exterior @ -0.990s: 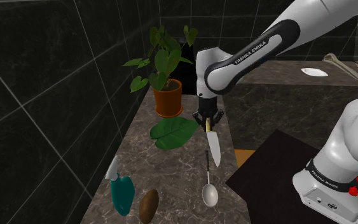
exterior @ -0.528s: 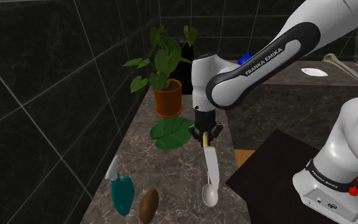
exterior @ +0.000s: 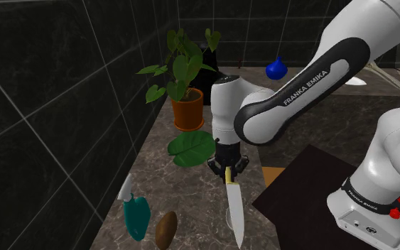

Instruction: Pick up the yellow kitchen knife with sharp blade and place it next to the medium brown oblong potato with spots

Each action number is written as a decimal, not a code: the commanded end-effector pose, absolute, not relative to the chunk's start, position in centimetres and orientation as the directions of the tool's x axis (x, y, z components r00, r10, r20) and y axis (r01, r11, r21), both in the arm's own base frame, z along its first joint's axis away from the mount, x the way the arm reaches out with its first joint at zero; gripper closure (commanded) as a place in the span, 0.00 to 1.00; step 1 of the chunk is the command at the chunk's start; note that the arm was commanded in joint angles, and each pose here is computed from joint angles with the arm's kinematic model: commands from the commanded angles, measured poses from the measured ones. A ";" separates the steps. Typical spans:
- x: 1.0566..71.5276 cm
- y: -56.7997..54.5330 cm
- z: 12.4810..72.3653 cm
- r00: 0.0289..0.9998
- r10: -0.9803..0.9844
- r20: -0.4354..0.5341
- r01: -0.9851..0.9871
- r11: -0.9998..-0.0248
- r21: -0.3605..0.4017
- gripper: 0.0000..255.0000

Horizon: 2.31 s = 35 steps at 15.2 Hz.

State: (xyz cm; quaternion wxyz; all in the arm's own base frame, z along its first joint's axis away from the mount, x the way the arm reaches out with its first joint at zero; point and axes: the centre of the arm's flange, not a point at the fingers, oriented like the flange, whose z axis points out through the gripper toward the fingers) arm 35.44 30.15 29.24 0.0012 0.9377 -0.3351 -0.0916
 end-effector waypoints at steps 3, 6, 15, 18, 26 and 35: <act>35.4 30.3 27.3 0.758 -0.629 -0.171 -0.629 -0.775 0.063 1.00; 35.4 30.3 25.7 0.758 -0.629 -0.171 -0.629 -0.775 0.063 1.00; 35.4 30.3 21.0 0.758 -0.629 -0.171 -0.629 -0.775 0.063 1.00; 35.4 30.3 19.4 0.758 -0.629 -0.171 -0.629 -0.775 0.063 1.00; 35.4 30.3 18.3 0.758 -0.629 -0.171 -0.629 -0.775 0.063 1.00; 35.8 30.1 20.9 0.758 -0.629 -0.171 -0.629 -0.775 0.063 0.00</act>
